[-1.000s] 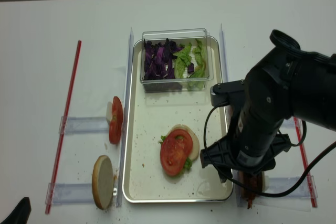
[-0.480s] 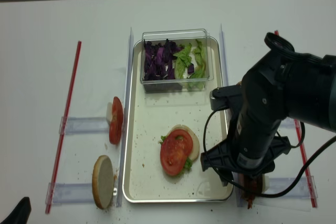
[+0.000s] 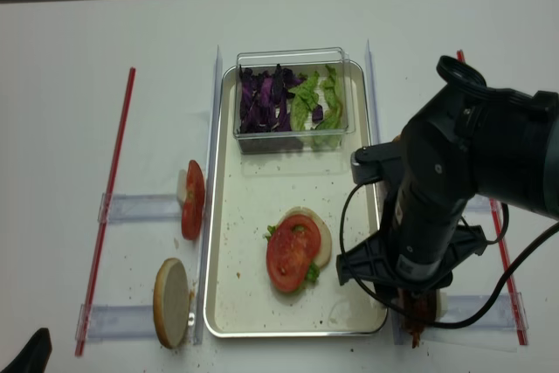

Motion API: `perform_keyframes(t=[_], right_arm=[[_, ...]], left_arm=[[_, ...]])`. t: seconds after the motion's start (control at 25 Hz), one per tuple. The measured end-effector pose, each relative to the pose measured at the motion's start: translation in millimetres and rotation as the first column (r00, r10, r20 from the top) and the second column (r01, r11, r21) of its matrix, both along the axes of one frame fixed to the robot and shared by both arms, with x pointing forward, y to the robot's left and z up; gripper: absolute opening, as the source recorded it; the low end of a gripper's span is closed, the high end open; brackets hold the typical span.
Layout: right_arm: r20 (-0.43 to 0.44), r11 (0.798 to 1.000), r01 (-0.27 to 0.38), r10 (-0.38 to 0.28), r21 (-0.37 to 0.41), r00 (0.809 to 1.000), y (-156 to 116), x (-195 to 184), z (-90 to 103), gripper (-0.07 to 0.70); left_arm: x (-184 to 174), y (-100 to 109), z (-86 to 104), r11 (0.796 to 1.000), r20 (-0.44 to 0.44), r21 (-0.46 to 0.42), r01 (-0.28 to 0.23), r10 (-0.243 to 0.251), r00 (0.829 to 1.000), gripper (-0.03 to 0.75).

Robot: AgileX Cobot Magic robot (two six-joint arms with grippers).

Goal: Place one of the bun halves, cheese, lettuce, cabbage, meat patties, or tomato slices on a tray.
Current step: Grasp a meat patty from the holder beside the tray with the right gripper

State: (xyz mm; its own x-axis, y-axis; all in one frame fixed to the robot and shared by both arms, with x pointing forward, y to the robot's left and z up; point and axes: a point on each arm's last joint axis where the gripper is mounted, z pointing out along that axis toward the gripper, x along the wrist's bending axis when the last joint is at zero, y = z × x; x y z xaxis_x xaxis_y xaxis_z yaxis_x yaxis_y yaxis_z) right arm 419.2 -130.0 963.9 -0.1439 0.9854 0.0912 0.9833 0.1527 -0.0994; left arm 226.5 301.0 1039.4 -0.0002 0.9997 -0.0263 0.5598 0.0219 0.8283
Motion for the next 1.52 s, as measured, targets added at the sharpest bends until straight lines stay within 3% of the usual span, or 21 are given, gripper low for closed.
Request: perform_keyframes(t=[0.68,1.52], right_arm=[[0.01,1.0,-0.01,0.01,-0.027,1.0,-2.5,0.9,-0.3,0.144],[0.006,0.999,-0.023,0.024,-0.047,1.0,-2.6,2.7,3.8,0.122]], left_arm=[[0.0,0.0,0.0,1.0,0.0,0.0,0.0,0.0,1.0,0.525],[0.0,0.0,0.0,1.0,0.0,0.0,0.0,0.0,1.0,0.524]])
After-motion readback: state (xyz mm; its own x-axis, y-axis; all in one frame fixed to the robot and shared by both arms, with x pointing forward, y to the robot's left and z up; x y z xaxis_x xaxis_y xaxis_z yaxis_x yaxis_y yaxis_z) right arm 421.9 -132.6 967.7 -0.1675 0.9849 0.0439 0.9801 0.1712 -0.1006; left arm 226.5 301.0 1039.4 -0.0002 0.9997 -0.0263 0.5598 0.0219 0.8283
